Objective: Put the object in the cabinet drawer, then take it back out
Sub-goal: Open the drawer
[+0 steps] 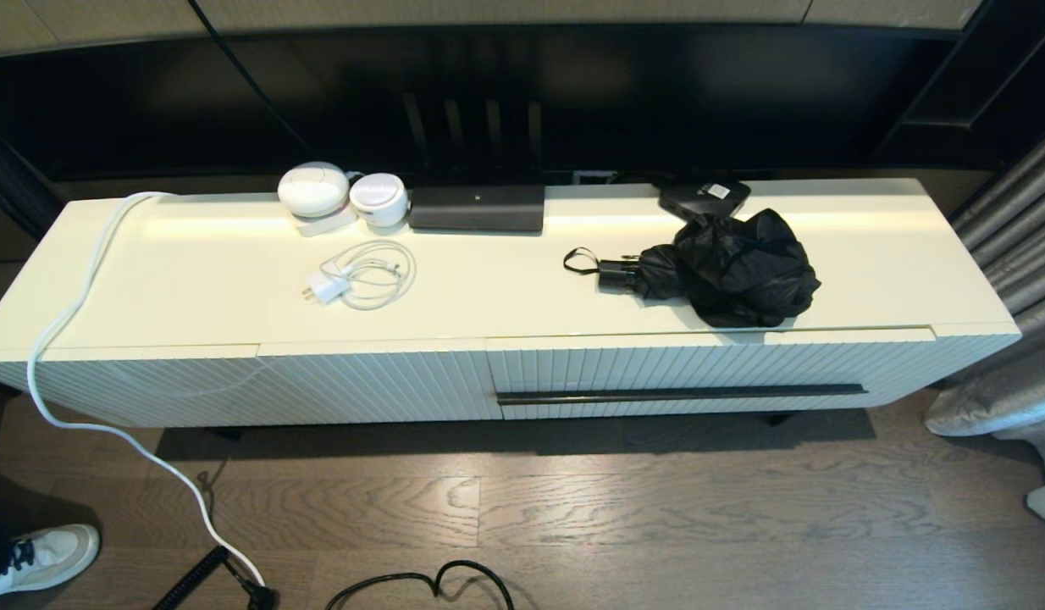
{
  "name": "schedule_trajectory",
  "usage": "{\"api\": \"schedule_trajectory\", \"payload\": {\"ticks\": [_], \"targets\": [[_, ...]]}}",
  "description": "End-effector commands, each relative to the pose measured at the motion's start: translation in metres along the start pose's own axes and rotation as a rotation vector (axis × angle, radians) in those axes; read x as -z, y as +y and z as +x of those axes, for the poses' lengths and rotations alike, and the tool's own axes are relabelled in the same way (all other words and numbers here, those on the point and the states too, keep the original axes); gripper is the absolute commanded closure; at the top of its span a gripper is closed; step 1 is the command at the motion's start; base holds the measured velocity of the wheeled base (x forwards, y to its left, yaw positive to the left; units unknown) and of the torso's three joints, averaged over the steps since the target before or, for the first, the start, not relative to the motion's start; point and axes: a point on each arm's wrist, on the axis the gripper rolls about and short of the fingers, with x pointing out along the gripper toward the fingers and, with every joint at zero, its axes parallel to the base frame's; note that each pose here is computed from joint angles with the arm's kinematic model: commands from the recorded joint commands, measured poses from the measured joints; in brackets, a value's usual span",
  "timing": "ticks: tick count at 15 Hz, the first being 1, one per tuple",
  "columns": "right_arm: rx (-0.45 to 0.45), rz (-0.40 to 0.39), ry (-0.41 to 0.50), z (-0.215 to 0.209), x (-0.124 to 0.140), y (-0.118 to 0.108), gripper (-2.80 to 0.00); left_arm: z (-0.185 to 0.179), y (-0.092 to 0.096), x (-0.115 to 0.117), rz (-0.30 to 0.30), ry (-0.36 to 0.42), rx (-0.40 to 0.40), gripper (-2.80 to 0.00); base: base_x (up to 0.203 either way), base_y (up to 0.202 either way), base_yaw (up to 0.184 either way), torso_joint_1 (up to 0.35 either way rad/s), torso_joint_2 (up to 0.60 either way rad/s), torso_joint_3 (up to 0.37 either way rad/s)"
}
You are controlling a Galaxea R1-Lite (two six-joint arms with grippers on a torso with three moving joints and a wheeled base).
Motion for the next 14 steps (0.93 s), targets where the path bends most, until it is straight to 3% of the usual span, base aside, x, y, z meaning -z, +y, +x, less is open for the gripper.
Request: {"api": "schedule_trajectory", "payload": {"ticks": [1, 14], "targets": [[0.000, -0.001, -0.001, 0.0000, 0.0000, 0.0000, 0.00, -0.0001, 0.0000, 0.0000, 0.001, -0.001, -0.001, 0.00, 0.000, 0.000, 0.000, 0.000, 0.00, 0.000], [0.000, -0.001, -0.001, 0.0000, 0.0000, 0.0000, 0.00, -0.0001, 0.0000, 0.0000, 0.001, -0.001, -0.001, 0.00, 0.000, 0.000, 0.000, 0.000, 0.00, 0.000]]}}
